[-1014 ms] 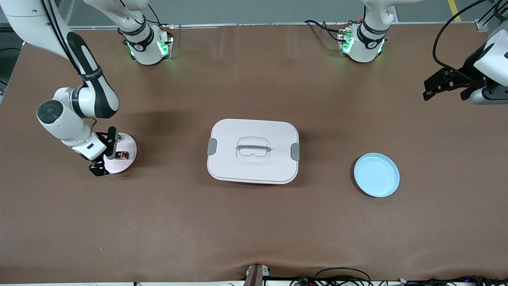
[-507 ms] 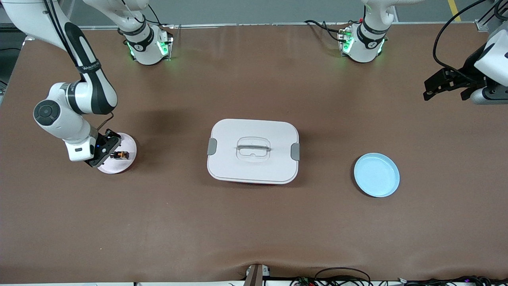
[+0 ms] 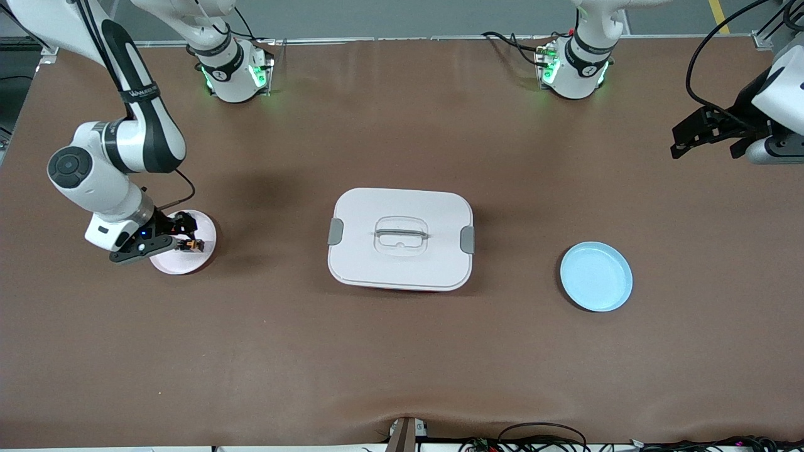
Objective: Transfer orange switch to right arm and place
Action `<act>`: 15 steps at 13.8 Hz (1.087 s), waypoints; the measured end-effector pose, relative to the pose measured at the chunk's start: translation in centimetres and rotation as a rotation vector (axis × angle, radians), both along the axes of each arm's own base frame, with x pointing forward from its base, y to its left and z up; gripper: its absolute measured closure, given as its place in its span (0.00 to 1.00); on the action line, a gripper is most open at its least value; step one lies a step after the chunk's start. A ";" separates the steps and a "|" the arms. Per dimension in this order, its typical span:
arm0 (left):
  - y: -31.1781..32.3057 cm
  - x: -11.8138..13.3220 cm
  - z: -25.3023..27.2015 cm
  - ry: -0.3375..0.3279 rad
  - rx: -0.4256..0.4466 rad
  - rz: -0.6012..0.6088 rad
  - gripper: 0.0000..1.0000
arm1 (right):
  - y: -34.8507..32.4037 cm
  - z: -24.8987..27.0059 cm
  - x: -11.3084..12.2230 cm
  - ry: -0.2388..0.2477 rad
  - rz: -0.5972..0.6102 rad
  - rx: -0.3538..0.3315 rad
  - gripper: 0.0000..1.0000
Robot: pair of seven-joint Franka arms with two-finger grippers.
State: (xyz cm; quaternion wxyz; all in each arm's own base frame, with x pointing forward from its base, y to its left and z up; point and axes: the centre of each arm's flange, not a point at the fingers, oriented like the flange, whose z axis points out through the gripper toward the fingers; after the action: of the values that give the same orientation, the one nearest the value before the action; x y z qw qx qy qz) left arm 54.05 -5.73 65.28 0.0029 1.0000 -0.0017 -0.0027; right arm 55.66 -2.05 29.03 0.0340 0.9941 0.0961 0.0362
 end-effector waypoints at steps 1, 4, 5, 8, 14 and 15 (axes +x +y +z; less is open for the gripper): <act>0.0 0.0 0.0 0.000 0.000 0.000 0.00 | 0.2 0.3 0.1 -0.004 -0.084 0.006 0.00; 0.0 0.0 0.0 0.000 0.000 0.000 0.00 | 0.2 2.1 0.6 0.041 -0.174 -0.001 0.00; 0.0 0.0 0.0 0.000 0.000 0.000 0.00 | 0.3 3.4 0.9 0.049 -0.183 -0.006 0.00; 0.0 0.0 0.0 0.000 0.000 0.000 0.00 | 1.1 9.1 2.2 0.060 -0.190 -0.019 0.00; 0.0 0.0 0.0 0.000 0.000 0.000 0.00 | 3.7 23.5 4.2 0.066 -0.225 0.068 0.00; 0.0 0.0 0.0 0.000 0.000 0.000 0.00 | 3.6 25.1 4.3 0.058 -0.226 0.070 0.00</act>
State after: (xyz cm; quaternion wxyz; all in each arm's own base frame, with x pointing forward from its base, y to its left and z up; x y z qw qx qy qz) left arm 54.06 -5.72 65.27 0.0029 1.0000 -0.0016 -0.0027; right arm 59.94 1.57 54.12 0.0003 0.9998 -0.0172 0.0067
